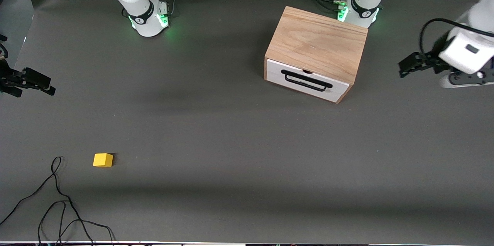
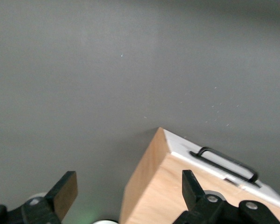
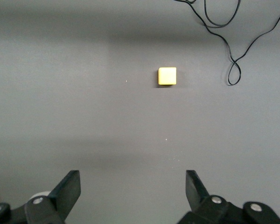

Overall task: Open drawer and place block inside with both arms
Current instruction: 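Move the left gripper toward the drawer handle of the wooden box, then lower the left gripper onto the handle while the right gripper reaches the cube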

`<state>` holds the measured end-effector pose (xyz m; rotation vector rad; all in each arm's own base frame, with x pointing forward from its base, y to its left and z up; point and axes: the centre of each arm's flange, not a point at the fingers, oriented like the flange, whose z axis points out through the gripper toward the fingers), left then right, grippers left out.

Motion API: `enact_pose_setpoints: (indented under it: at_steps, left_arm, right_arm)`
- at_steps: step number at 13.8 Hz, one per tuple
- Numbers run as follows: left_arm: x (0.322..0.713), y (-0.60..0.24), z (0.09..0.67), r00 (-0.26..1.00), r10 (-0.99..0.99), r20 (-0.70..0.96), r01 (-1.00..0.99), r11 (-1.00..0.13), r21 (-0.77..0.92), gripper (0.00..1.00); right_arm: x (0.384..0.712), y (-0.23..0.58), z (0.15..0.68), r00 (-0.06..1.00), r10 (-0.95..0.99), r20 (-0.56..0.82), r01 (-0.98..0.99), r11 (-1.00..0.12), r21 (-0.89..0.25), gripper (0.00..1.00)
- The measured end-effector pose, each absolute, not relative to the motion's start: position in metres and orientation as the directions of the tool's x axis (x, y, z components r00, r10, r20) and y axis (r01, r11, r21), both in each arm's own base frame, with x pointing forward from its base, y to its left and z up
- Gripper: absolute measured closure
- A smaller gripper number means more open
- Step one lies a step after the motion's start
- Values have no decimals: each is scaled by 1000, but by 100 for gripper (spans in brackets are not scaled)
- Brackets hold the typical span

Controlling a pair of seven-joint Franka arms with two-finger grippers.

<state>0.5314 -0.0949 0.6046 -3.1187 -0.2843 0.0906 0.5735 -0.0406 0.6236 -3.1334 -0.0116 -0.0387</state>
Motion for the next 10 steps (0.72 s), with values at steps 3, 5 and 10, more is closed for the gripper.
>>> enact_pose_setpoints:
  at_steps: [3,5,10]
  left_arm:
    - [516,-161,603,929,366,-53,365,-930,-31,0]
    - [500,-208,600,898,436,-52,434,-900,-42,0]
    - [468,-282,595,757,648,-83,648,-761,-32,0]
  right_arm:
    - [573,-41,624,1000,7,26,8,-1000,-7,0]
    - [573,-42,625,1000,8,26,7,-1000,8,0]
    - [588,-50,601,1000,4,4,4,-999,49,0]
